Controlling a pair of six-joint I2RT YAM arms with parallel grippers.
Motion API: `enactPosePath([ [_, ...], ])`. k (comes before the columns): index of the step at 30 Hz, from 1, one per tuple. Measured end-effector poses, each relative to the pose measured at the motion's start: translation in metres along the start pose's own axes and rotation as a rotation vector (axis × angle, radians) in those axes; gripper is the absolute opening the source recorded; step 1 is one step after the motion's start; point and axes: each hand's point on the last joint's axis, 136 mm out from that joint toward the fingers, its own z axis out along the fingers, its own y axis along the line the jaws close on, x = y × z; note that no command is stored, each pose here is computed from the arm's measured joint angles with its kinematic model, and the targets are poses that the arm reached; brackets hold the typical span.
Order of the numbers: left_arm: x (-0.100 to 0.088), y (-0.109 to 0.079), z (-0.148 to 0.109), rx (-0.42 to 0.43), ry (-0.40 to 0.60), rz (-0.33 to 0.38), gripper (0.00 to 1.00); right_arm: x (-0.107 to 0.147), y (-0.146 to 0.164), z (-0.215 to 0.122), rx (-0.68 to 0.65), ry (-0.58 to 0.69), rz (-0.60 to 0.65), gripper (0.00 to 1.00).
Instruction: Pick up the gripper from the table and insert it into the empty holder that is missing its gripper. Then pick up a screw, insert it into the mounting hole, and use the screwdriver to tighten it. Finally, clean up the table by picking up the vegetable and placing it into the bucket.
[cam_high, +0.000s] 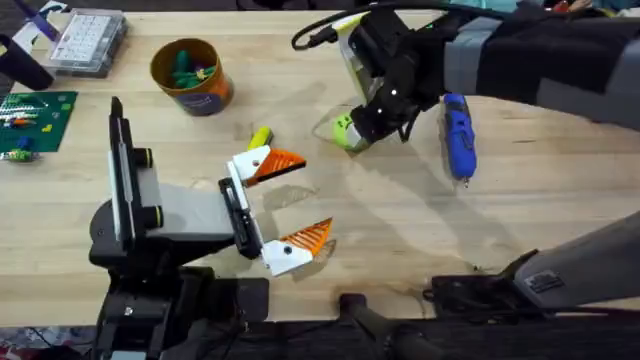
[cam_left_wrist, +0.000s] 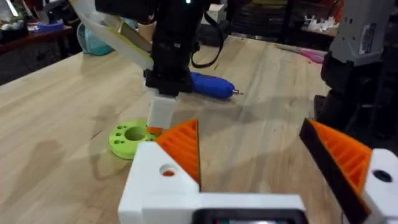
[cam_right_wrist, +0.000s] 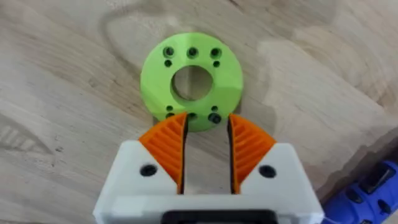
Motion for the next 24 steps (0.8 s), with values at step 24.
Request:
enactPosePath([
  [24,-0.0001,0.0000,0.0000,0.000,0.000,0.000,0.986,-0.0020,-0.0009,0.0065,0.008,0.006,0.000,0.171],
])
